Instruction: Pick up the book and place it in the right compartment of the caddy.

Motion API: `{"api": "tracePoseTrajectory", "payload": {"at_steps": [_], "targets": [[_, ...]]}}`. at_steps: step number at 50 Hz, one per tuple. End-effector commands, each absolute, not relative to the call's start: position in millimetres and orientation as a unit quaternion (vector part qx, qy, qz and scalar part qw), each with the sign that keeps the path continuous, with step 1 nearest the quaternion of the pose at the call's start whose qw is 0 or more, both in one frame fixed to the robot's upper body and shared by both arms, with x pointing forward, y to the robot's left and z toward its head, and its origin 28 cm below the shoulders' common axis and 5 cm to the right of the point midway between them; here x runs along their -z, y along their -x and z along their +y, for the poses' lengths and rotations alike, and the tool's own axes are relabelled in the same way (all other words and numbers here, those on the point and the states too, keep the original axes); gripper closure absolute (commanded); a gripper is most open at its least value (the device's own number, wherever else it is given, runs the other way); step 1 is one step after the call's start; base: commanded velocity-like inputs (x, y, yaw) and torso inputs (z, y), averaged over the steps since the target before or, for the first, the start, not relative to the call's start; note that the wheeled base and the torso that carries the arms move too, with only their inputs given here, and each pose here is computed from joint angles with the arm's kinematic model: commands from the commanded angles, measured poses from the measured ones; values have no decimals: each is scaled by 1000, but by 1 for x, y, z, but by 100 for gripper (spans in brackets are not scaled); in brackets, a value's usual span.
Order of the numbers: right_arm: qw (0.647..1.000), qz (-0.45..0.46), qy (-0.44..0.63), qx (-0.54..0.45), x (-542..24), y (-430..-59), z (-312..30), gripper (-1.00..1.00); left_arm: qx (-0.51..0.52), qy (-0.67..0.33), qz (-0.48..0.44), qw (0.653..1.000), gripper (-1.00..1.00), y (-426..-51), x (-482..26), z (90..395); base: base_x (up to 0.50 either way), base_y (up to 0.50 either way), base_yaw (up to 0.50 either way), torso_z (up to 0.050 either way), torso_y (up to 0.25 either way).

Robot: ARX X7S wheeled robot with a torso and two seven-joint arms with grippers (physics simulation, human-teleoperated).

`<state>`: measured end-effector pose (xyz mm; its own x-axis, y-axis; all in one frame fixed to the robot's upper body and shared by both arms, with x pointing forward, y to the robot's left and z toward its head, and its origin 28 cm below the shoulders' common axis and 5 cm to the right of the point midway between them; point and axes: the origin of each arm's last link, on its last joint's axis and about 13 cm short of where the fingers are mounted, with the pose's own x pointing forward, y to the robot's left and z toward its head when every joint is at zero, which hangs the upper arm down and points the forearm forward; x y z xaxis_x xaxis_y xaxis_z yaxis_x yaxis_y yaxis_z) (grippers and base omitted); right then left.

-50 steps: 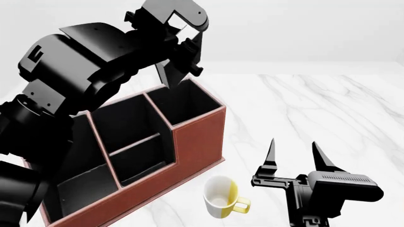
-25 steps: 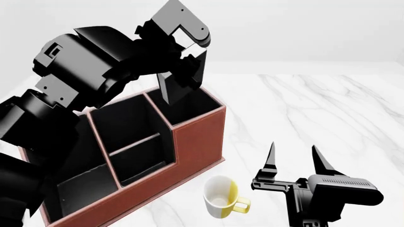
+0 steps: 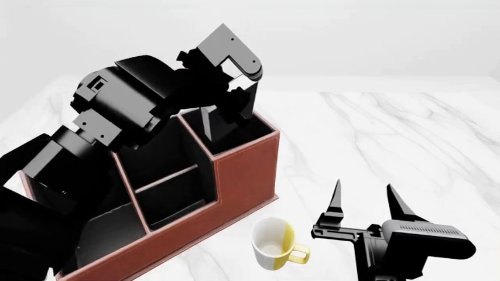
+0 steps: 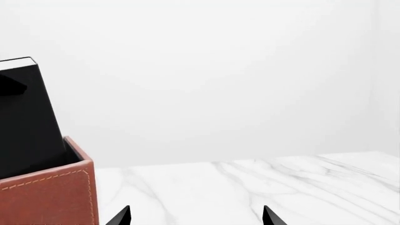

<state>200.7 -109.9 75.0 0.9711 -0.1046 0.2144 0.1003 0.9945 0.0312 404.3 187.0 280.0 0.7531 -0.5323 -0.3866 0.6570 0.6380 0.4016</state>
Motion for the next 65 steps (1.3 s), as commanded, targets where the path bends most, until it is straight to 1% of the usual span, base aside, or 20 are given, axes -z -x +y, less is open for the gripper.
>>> {"api": "tracePoseTrajectory", "payload": {"at_steps": [1,13,19,20,27,28,29,33,36,38,40,41,43,46,49,51,54,59,62,65], "targets": [[993,-105,-7,52,-74,-200,-110,-100,349,-266,110,892,100,-408,-275,181,0,0,0,0,0],[993,-104,-9,53,-74,-201,-110,-100,334,-275,110,895,100,-423,-245,181,0,0,0,0,2],[993,-104,-9,55,-73,-201,-111,-100,301,-272,89,910,100,-431,-235,179,0,0,0,0,2],[993,-103,-9,55,-73,-201,-111,-100,291,-278,88,911,-100,-432,-233,179,0,0,0,0,0],[993,-103,-9,56,-71,-200,-111,-100,280,-275,68,917,-100,-431,-238,185,0,0,0,0,0],[993,-103,-9,56,-71,-200,-111,-100,276,-263,61,922,-100,-430,-240,186,0,0,0,0,0],[993,-105,-10,58,-72,-200,-111,-100,269,-217,37,938,-100,-427,-244,188,0,0,0,0,0],[992,-107,-7,69,-73,-202,-113,-100,237,-185,-3,954,-100,-415,-238,196,0,0,0,0,0],[990,-115,-5,77,-77,-202,-114,-100,215,-117,-53,968,-100,-387,-240,202,0,0,0,0,0],[989,-126,-5,81,-80,-202,-114,-100,161,-92,-101,977,-100,-372,-242,204,0,0,0,0,0],[985,-147,2,91,-86,-203,-117,-100,91,-23,-155,983,-100,-347,-241,210,0,0,0,0,0],[985,-147,2,91,-87,-203,-117,-100,91,-23,-155,983,-100,-346,-241,210,0,0,0,0,0],[981,-171,6,96,-97,-203,-120,-100,77,34,-181,980,-100,-315,-238,216,0,0,0,0,0],[972,-206,17,110,-114,-200,-125,-100,55,61,-238,968,-100,-275,-233,223,0,0,0,0,0],[963,-240,21,118,-127,-195,-128,-100,10,106,-301,948,-100,-245,-226,228,0,0,0,0,0],[956,-265,28,119,-133,-190,-129,-100,5,130,-304,944,-100,-228,-218,230,0,0,0,0,0],[944,-302,44,126,-141,-183,-129,-100,-41,144,-361,921,-100,-208,-205,234,0,0,0,0,0],[925,-351,60,133,-152,-170,-130,-100,-61,164,-367,914,-100,-184,-184,234,0,0,0,0,0],[916,-375,56,135,-158,-160,-130,-100,-63,174,-395,900,-100,-171,-184,234,0,0,0,0,0],[909,-392,57,131,-161,-153,-129,-100,-50,176,-391,902,-100,-165,-185,232,0,0,0,0,0]]}}
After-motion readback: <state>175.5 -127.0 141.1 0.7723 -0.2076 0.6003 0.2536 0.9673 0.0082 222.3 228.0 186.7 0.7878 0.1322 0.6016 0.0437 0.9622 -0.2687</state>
